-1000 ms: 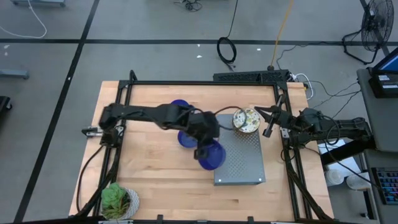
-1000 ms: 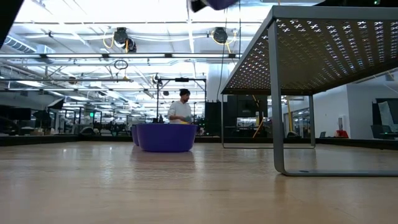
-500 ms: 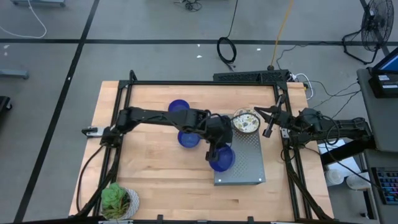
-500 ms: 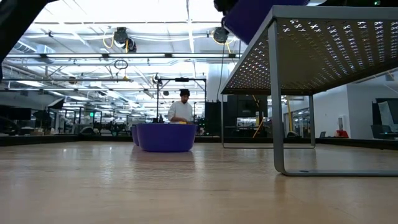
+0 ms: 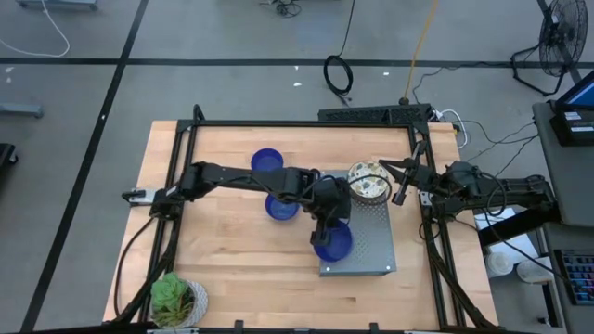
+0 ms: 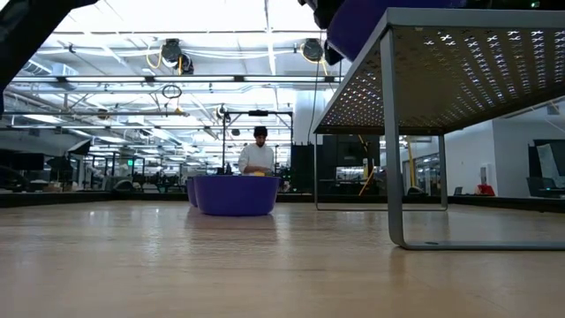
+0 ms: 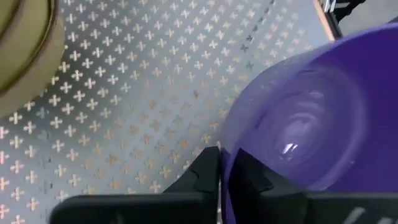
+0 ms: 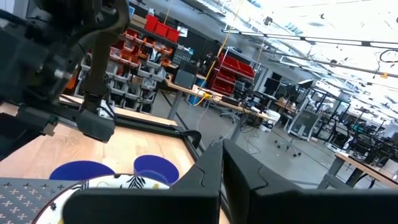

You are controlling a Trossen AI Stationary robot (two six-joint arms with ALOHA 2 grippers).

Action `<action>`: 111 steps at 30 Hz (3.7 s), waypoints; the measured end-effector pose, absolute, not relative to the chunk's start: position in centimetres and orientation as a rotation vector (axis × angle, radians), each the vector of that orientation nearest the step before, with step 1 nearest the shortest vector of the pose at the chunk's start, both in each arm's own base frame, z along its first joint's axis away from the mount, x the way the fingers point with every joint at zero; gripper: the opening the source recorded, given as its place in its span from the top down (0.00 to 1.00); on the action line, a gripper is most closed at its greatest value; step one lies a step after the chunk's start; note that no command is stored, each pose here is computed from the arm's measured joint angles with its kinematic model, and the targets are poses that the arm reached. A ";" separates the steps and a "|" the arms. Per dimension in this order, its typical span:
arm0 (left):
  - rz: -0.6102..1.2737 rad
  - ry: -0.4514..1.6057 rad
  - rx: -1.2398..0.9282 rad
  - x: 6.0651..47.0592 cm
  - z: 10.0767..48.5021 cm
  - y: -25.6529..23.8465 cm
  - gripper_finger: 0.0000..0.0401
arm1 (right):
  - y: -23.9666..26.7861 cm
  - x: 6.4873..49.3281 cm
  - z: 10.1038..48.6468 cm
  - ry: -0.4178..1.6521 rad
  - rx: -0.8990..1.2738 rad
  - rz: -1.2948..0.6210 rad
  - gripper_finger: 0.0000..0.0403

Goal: Pick & Place Mini bowls
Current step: Put the bottom left blue bowl on the shelf, then stack the top blue bowl on the blue bowl on the shelf

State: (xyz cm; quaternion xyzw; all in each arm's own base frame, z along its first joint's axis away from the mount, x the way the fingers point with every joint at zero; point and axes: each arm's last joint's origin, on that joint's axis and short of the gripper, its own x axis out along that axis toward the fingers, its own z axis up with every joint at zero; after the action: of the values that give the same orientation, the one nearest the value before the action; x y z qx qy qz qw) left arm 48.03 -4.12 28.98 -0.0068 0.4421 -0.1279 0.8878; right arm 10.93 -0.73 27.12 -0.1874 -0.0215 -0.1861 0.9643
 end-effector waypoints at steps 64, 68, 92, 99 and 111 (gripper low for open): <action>0.694 1.134 -0.901 23.5 18.2 20.1 0.63 | -0.7 10.9 27.0 -0.027 -0.381 -0.372 1.00; 0.700 1.130 -0.898 23.4 18.3 20.2 0.52 | -0.7 10.9 27.0 -0.036 -0.377 -0.374 1.00; 0.711 1.159 -0.816 25.7 16.2 19.4 0.38 | -0.7 10.9 27.1 -0.042 -0.349 -0.376 1.00; 0.753 1.167 -0.785 25.6 16.2 19.5 0.38 | -0.7 10.9 27.0 -0.039 -0.350 -0.376 1.00; 0.746 1.176 -0.763 25.8 16.2 19.1 0.44 | -0.7 10.9 27.0 -0.038 -0.350 -0.377 1.00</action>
State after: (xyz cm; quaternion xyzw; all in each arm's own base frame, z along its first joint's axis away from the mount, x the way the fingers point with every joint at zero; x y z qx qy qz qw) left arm 25.81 19.13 16.16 -0.3426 0.5282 0.3352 0.7009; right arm 10.94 -0.74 27.02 -0.1732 -0.0187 -0.1862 0.9669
